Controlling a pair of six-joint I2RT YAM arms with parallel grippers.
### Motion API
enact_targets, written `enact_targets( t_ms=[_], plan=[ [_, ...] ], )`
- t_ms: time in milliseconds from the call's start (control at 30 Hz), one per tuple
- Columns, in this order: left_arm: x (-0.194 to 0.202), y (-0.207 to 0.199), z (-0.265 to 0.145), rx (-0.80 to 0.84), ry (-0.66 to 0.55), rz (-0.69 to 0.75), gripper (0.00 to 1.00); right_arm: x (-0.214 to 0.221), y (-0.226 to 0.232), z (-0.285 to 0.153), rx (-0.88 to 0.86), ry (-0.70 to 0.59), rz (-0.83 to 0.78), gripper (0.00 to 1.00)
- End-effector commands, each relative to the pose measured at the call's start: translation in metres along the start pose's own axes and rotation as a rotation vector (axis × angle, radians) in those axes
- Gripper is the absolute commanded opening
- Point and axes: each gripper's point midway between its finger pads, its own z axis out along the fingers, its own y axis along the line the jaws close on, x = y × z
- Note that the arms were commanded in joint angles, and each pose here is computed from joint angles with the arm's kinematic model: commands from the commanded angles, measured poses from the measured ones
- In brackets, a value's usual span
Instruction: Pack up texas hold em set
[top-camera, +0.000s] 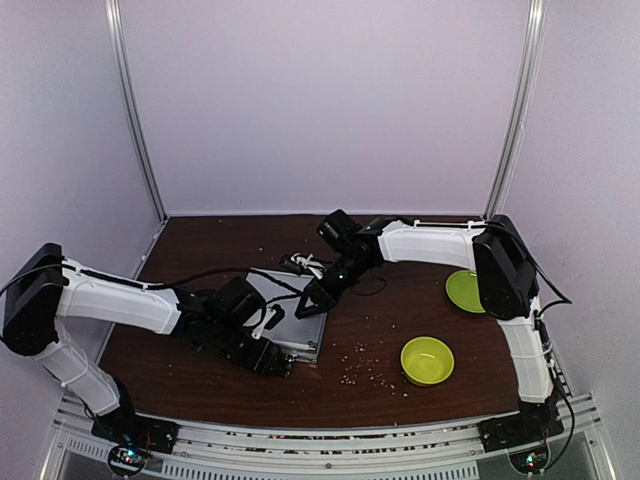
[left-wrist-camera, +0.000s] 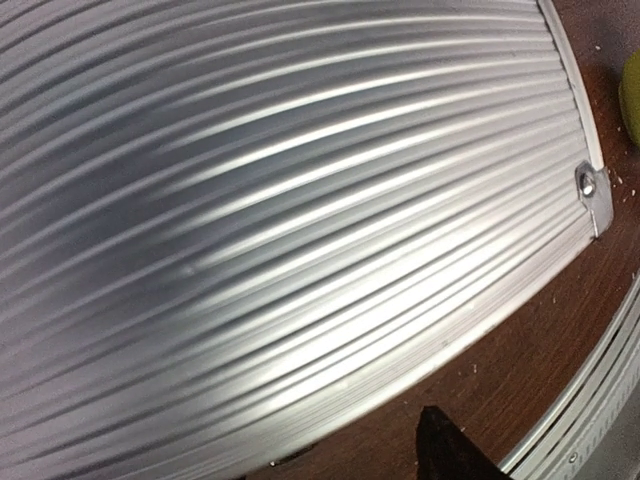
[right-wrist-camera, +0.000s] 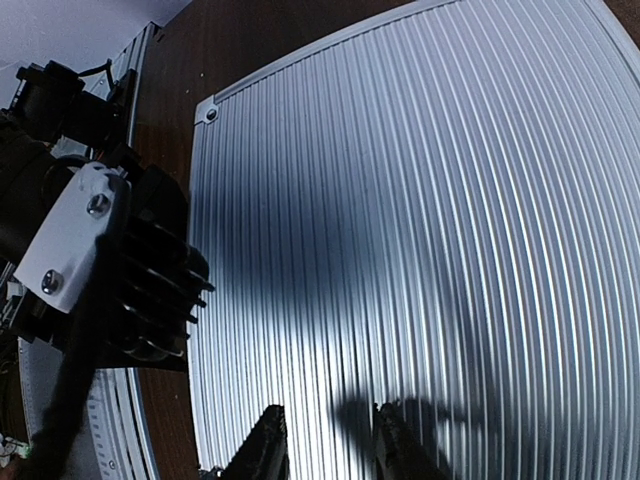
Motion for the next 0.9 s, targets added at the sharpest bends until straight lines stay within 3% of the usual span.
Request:
enact_targets(
  t_ms=[0, 133, 367, 600, 700, 833, 867],
  plan=[
    [-0.014, -0.024, -0.011, 0.095, -0.023, 0.052, 0.56, 0.063, -0.013, 0.037, 0.017, 0.193, 0.113, 0.3],
    [-0.02, -0.03, -0.024, 0.1, -0.03, 0.071, 0.5, 0.063, -0.013, 0.037, 0.015, 0.194, 0.114, 0.3],
    [-0.04, -0.026, -0.047, 0.063, -0.08, 0.088, 0.52, 0.064, -0.014, 0.038, 0.015, 0.198, 0.115, 0.3],
    [-0.035, -0.019, -0.048, 0.052, -0.055, 0.094, 0.51, 0.066, -0.013, 0.04, 0.013, 0.208, 0.113, 0.3],
    [-0.027, -0.024, -0.048, 0.1, -0.047, 0.107, 0.36, 0.066, -0.014, 0.04, 0.011, 0.206, 0.114, 0.3],
    [-0.017, -0.022, -0.042, 0.11, -0.018, 0.109, 0.0, 0.066, -0.014, 0.04, 0.01, 0.209, 0.114, 0.3],
    [-0.016, -0.02, -0.04, 0.099, -0.013, 0.108, 0.0, 0.066, -0.014, 0.041, 0.009, 0.21, 0.114, 0.3]
  ],
)
